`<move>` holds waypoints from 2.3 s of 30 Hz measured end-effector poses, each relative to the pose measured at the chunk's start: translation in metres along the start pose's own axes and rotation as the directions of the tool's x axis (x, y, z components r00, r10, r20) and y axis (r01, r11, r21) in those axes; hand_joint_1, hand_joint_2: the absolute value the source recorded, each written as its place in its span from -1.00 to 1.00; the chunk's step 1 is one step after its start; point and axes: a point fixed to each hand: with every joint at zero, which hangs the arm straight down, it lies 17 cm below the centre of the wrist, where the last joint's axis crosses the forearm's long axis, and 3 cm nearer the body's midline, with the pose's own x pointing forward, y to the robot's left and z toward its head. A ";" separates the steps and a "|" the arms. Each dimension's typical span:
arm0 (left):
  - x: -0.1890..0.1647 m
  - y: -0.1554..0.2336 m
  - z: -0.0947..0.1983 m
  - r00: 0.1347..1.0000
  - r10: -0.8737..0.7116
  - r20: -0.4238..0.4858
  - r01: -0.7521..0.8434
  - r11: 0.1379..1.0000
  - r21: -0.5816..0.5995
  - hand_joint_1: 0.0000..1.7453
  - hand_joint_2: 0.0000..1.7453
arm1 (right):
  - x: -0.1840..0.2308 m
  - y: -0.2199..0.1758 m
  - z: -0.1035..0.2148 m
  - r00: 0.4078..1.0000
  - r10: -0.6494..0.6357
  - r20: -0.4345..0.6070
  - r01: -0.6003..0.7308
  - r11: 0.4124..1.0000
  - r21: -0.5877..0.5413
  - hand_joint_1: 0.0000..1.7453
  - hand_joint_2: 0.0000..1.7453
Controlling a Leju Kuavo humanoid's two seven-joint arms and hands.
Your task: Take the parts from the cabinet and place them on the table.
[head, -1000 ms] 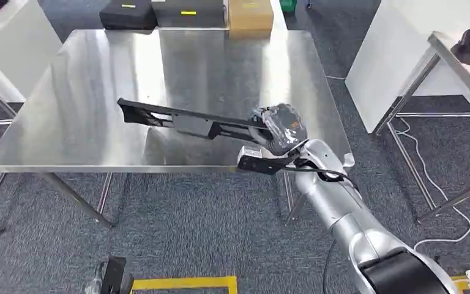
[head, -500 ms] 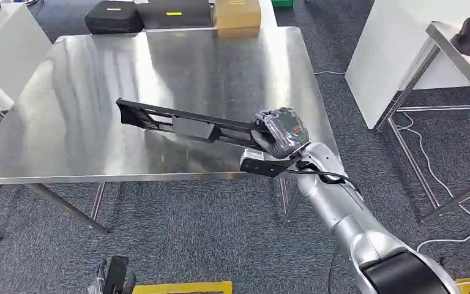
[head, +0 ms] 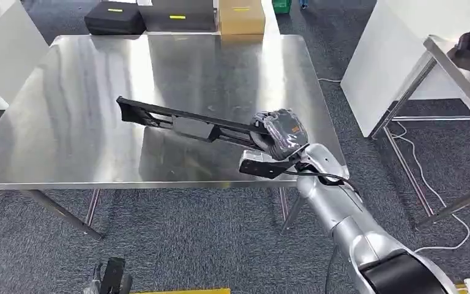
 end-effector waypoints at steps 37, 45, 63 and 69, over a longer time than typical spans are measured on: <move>0.001 -0.005 0.003 1.000 -0.006 0.005 0.006 1.000 -0.013 -1.00 1.00 | -0.007 0.007 0.008 1.000 0.018 -0.020 -0.018 1.000 0.017 1.00 1.00; 0.003 -0.006 0.002 1.000 0.002 0.008 -0.002 1.000 -0.018 -1.00 1.00 | -0.006 0.005 0.006 1.000 0.028 -0.013 -0.028 0.999 0.015 1.00 1.00; 0.020 -0.005 0.003 0.995 0.008 0.097 -0.007 1.000 -0.001 -1.00 1.00 | 0.023 0.012 -0.014 0.998 -0.039 0.041 0.037 0.999 0.040 1.00 1.00; 0.031 0.001 0.005 0.989 -0.036 0.147 0.027 0.998 0.063 -1.00 1.00 | 0.069 0.032 -0.023 0.984 -0.087 0.157 0.075 0.994 0.080 1.00 1.00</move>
